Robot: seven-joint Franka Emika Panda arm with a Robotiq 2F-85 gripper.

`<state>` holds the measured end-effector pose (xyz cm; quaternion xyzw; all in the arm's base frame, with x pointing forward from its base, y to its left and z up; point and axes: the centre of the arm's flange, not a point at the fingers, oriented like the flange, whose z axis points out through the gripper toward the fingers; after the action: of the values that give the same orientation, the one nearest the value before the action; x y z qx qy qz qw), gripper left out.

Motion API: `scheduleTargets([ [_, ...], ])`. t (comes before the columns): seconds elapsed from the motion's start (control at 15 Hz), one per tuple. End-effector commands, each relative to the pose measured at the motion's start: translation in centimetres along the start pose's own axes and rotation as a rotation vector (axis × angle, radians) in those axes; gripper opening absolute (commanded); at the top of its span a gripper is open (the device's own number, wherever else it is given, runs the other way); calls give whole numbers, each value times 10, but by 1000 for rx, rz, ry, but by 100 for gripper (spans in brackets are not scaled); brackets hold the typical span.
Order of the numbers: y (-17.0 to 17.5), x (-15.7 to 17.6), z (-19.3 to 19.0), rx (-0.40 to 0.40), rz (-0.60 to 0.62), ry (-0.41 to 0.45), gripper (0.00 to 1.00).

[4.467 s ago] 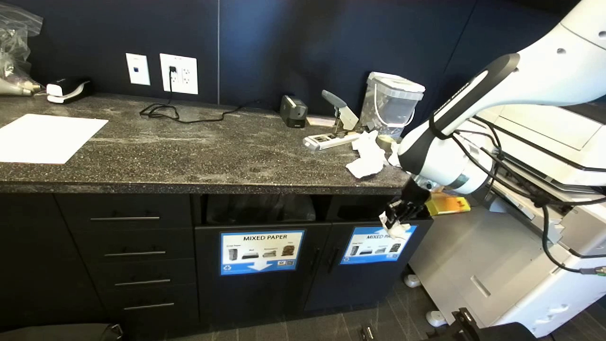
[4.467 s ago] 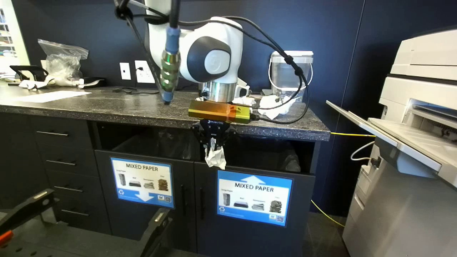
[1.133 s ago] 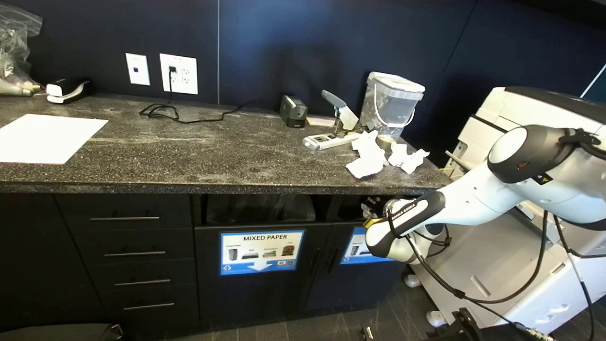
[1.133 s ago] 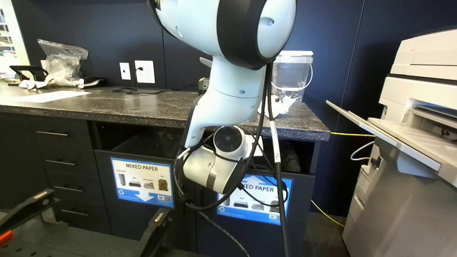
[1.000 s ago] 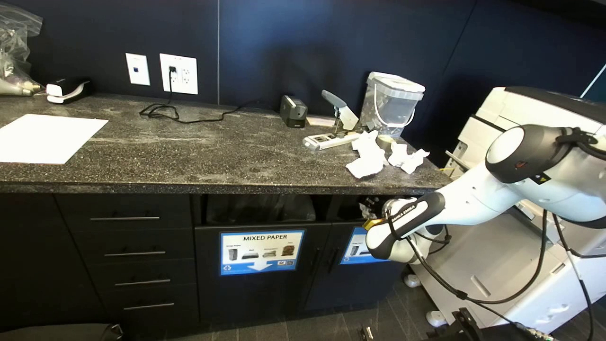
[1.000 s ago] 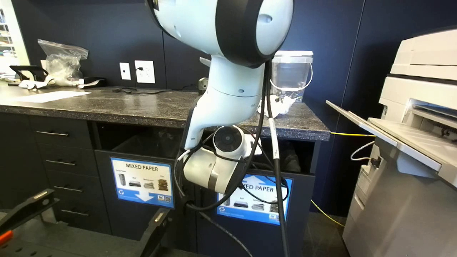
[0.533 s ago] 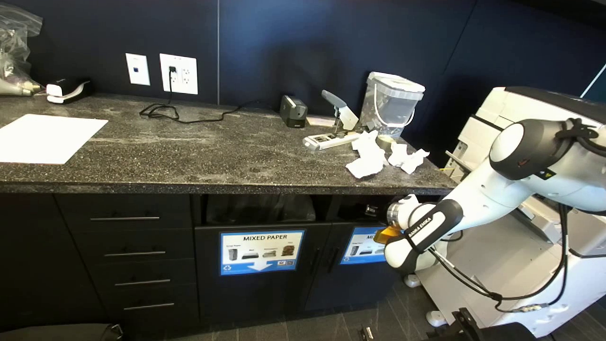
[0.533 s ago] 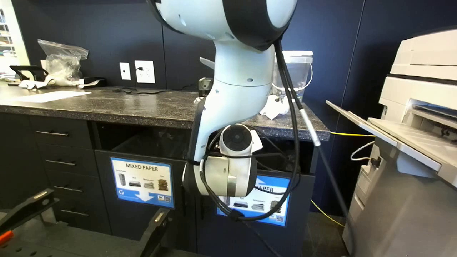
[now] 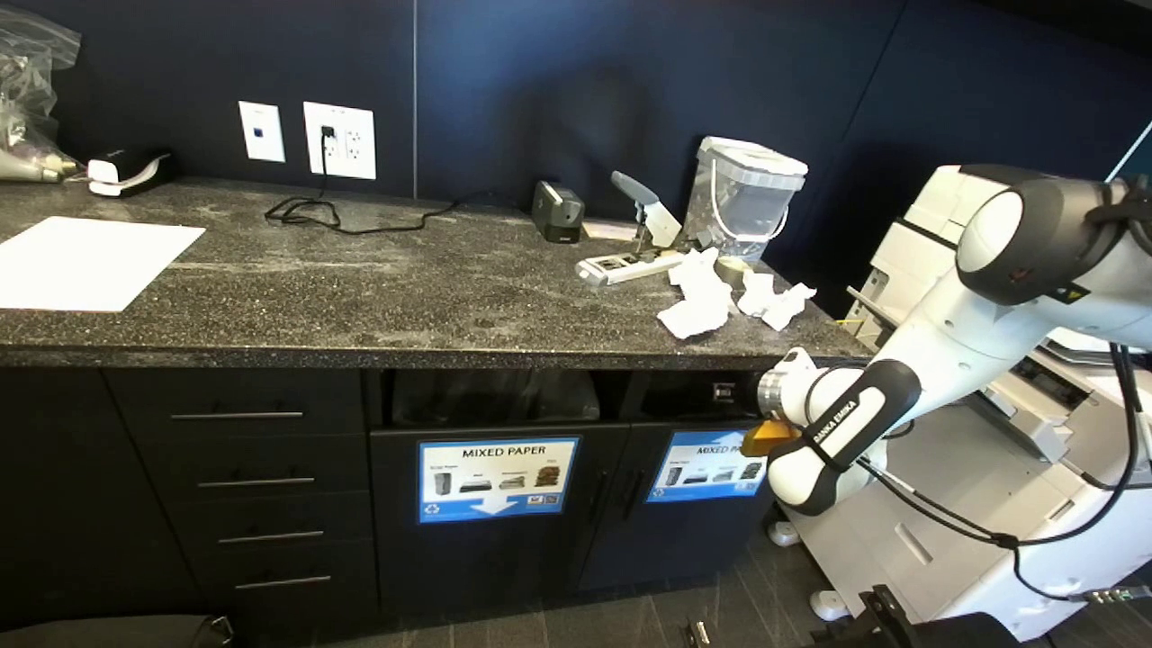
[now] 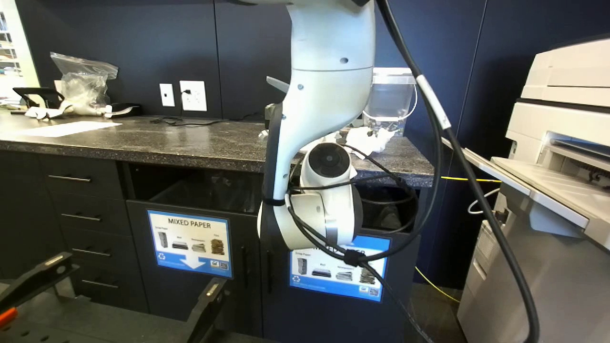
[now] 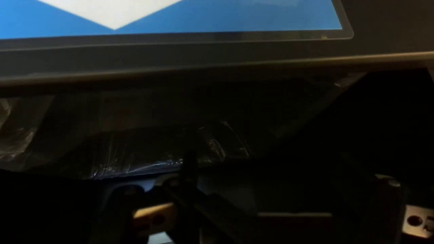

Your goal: Put the tissues in the rubbish bin.

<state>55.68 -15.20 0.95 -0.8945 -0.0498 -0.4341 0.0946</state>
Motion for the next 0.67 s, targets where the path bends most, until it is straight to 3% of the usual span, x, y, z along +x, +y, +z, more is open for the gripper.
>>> scheduleTargets([
  [0.0,-10,37,-37,4,-32,-162,100],
  [0.33,-22,79,-74,-83,-36,-442,100],
  [0.6,-58,113,-115,-166,-70,-662,100],
])
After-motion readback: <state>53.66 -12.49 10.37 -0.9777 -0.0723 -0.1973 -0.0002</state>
